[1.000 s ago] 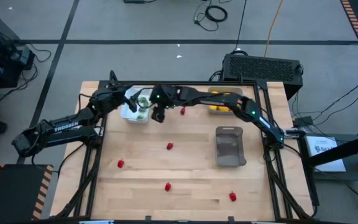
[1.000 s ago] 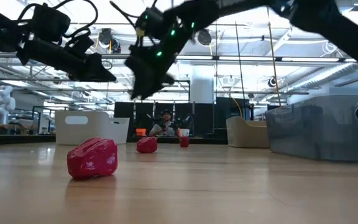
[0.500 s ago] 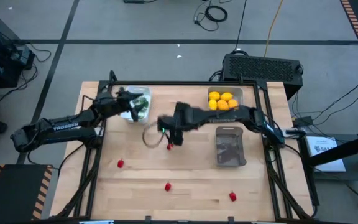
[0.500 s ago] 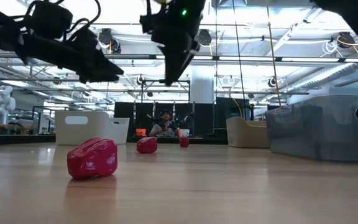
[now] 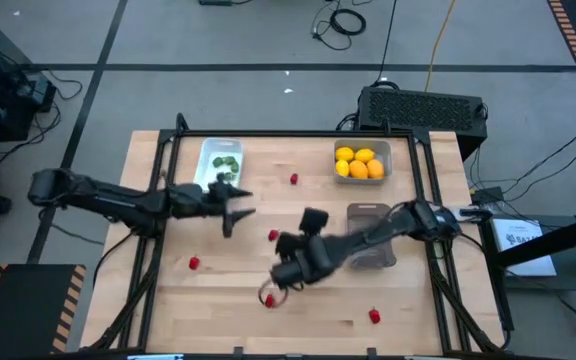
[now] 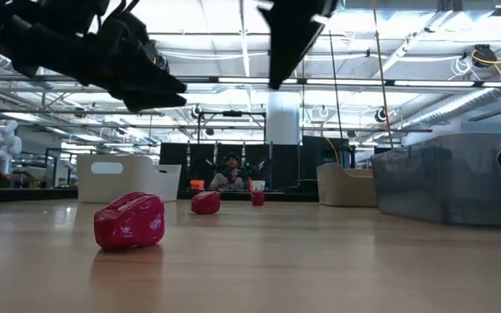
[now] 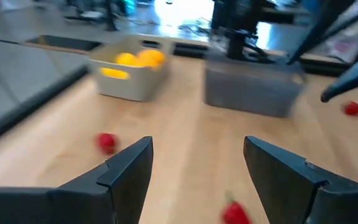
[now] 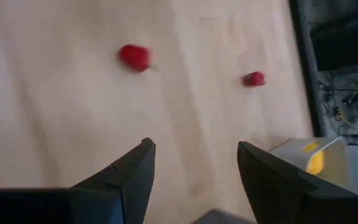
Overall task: Sort produce into baskets
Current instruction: Put the red chili pepper into the black bin
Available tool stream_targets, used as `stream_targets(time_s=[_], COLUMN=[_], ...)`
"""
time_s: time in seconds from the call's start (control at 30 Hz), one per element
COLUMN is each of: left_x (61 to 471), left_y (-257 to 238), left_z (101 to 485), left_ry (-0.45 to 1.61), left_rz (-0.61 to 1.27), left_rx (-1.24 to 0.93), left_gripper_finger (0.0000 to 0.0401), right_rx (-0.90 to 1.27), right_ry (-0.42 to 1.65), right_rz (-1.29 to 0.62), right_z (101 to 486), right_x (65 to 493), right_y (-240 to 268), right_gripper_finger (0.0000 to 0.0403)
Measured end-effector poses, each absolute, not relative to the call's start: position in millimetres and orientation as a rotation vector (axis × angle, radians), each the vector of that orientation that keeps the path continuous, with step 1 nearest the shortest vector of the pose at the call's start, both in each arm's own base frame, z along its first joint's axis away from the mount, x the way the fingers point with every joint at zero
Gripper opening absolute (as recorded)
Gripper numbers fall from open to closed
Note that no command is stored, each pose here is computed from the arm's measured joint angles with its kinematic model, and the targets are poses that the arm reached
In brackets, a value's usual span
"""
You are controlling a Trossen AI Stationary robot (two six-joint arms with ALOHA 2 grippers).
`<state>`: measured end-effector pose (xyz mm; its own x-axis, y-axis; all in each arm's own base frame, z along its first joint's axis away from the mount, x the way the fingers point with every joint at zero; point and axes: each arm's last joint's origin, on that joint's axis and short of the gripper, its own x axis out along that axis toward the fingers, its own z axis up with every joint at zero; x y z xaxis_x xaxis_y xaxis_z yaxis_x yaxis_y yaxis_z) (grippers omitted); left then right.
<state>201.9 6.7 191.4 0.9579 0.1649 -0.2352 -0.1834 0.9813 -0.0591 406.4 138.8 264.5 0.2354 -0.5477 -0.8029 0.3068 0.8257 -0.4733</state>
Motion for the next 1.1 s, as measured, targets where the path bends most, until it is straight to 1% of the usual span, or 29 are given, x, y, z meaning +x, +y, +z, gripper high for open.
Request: stream_targets(time_s=[0.27,0.37,0.5,0.67,0.87,1.1], left_x=[237.6,244.6,252.0,258.6,265.6,267.3], left_y=[-34.4,-40.3,-41.7,-41.4,-37.5,-28.8], left_z=[164.4,153.2,142.5,124.3,108.7,92.9], left_ry=[0.390,0.442,0.440,0.467,0.456,0.504], left_rz=[0.038,0.023,0.028,0.029,0.054,0.106], left_rx=[-0.023,0.013,0.019,0.040,-0.014,-0.045], left_gripper_finger=[0.0258,0.0258,0.0258,0.0258,0.0258,0.0258], right_rx=[-0.169,-0.164,-0.185,-0.194,-0.212,-0.205], right_ry=[1.136,1.063,1.004,1.000,1.002,0.943], right_rz=[-0.622,-0.677,-0.732,-0.795,-0.865,-0.898], right_z=[249.2,241.7,227.7,206.5,184.8,184.5], right_x=[377.1,366.4,352.5,342.2,333.1,327.2], right_y=[196.7,211.7,224.4,224.0,217.0,211.6], right_gripper_finger=[0.0217,0.0217,0.0217,0.0217,0.0217,0.0217])
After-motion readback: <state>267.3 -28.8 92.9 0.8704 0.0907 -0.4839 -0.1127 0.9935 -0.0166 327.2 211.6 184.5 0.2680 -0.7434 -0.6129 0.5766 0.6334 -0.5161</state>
